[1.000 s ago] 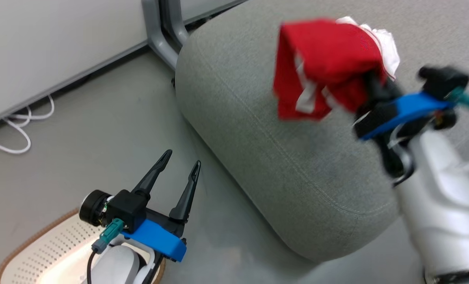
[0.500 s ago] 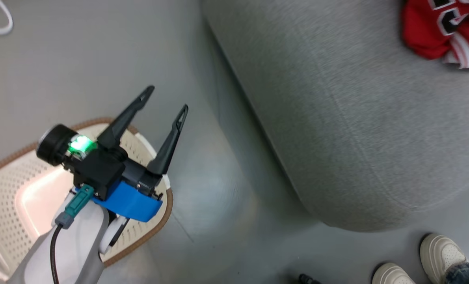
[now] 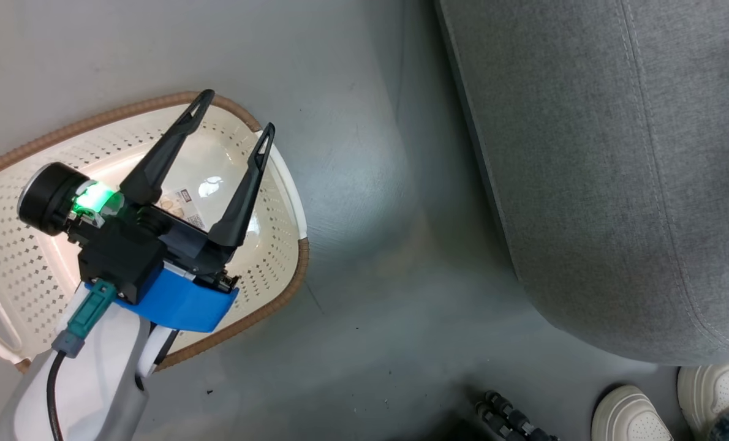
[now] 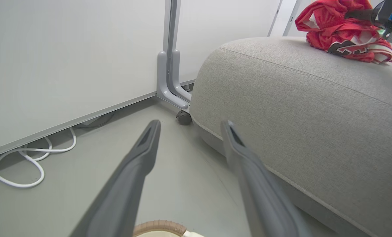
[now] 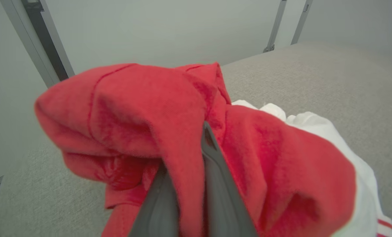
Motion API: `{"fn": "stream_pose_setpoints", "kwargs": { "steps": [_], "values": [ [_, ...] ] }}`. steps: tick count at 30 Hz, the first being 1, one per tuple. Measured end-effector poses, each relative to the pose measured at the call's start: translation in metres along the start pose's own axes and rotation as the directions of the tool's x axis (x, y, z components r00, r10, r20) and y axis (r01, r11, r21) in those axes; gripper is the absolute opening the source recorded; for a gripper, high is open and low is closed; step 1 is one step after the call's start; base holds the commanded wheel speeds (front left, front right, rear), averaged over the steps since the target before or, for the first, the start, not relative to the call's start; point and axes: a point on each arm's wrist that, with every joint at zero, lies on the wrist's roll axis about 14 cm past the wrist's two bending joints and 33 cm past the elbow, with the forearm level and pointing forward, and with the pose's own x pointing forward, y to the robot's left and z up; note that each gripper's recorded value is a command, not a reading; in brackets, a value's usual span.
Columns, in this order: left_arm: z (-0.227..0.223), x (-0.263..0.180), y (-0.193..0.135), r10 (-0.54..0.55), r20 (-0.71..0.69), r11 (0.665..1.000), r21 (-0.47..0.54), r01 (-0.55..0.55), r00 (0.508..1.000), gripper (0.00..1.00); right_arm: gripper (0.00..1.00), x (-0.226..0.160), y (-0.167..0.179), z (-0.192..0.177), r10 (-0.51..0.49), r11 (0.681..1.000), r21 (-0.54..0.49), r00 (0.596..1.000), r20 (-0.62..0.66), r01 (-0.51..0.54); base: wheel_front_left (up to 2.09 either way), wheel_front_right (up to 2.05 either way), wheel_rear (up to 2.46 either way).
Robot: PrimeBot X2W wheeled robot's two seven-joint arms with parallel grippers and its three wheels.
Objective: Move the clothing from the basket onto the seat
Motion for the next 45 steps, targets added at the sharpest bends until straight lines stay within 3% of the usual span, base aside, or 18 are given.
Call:
{"fn": "stream_pose_setpoints", "kwargs": {
  "steps": [1,2,3,15,22,33,40,45],
  "values": [
    [0.003,0.0,0.001,0.005,0.005,1.0,0.002,-0.005,1.0,1.0,0.35,-0.001,0.001,-0.002,0.005,1.0,-0.007,1.0,-0.004,-0.005,0.0,0.0,0.0],
    [0.006,0.001,0.0,0.007,0.011,1.0,0.002,-0.007,1.0,1.0,0.79,-0.002,0.002,-0.002,0.011,1.0,-0.019,1.0,-0.006,-0.011,0.0,0.0,0.0],
    [0.01,0.001,-0.002,0.008,0.02,1.0,0.003,-0.008,1.0,1.0,1.0,-0.003,0.002,0.0,0.014,1.0,-0.024,1.0,-0.003,-0.014,0.0,0.0,0.0],
    [0.058,-0.002,-0.022,0.053,0.078,0.998,-0.023,-0.051,0.996,1.0,1.0,-0.027,0.004,0.033,0.078,0.995,-0.067,0.997,0.029,-0.076,0.0,0.0,0.0],
    [0.093,-0.031,-0.029,0.166,0.103,0.985,-0.071,-0.159,0.981,1.0,1.0,-0.069,0.021,0.064,0.191,0.98,-0.073,0.976,0.107,-0.184,0.0,0.0,0.0],
    [0.136,-0.109,-0.034,0.349,0.149,0.937,-0.045,-0.346,0.925,1.0,1.0,-0.174,0.074,0.087,0.416,0.908,-0.035,0.89,0.189,-0.417,0.0,0.0,0.0],
    [0.145,-0.164,-0.026,0.476,0.177,0.879,-0.053,-0.475,0.862,1.0,1.0,-0.23,0.119,0.081,0.531,0.841,0.0,0.826,0.191,-0.541,0.0,0.0,0.0],
    [0.149,-0.203,-0.018,0.565,0.199,0.823,-0.068,-0.564,0.801,1.0,1.0,-0.259,0.136,0.072,0.57,0.812,0.022,0.801,0.184,-0.583,0.0,0.0,0.0]
  ]
}}
